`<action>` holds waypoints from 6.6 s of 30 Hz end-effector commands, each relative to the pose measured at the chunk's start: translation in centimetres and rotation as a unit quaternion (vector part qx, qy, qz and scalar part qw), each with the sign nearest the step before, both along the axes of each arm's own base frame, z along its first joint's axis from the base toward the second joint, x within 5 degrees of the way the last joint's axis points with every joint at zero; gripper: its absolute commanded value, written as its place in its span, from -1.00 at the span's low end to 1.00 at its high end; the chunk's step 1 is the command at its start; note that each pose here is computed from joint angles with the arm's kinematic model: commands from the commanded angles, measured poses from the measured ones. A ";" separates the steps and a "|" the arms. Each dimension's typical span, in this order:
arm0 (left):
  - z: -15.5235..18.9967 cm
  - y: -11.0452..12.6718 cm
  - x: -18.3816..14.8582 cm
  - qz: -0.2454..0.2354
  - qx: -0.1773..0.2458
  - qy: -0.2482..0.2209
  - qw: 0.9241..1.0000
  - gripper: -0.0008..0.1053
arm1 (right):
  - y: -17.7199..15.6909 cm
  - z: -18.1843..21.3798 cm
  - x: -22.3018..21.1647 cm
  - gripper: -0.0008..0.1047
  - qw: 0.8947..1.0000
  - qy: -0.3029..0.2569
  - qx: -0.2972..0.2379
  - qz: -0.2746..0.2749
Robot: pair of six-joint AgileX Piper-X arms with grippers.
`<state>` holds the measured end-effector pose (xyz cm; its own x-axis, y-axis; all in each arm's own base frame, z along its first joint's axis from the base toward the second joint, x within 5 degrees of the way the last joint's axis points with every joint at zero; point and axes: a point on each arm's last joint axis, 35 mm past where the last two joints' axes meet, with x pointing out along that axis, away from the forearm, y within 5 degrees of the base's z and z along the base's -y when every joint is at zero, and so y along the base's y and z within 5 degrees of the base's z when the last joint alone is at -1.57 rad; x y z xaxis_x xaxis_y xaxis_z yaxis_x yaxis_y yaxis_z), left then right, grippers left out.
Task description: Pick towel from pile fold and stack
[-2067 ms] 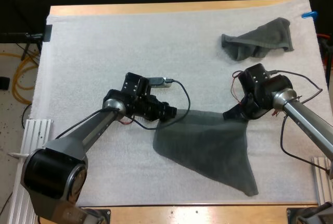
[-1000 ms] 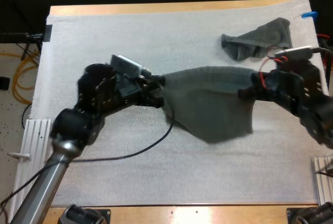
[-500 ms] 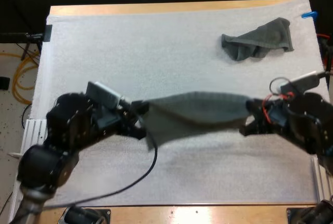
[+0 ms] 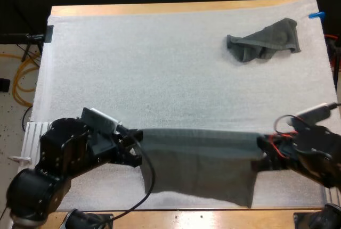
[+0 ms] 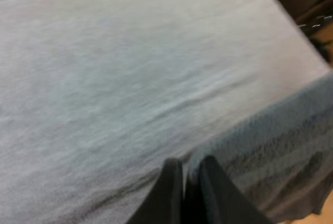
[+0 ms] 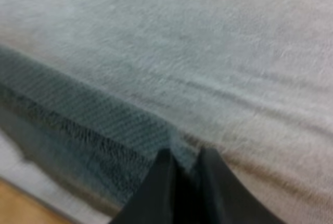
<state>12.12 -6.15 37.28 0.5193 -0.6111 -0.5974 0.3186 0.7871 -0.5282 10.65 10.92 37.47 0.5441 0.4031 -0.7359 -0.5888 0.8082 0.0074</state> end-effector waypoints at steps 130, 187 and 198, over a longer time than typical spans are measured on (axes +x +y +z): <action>-6.1 3.7 -3.6 0.115 0.146 -0.009 0.983 -0.05 | -3.1 -21.1 4.1 0.21 0.913 0.312 0.170 -0.200; -22.7 -0.5 7.2 0.009 0.002 0.358 0.934 0.33 | -1.5 -25.6 6.4 -0.99 0.891 0.386 0.194 -0.140; -24.5 -0.8 7.2 -0.017 -0.033 0.410 0.912 0.15 | -1.5 -25.6 6.4 -0.99 0.890 0.388 0.195 -0.138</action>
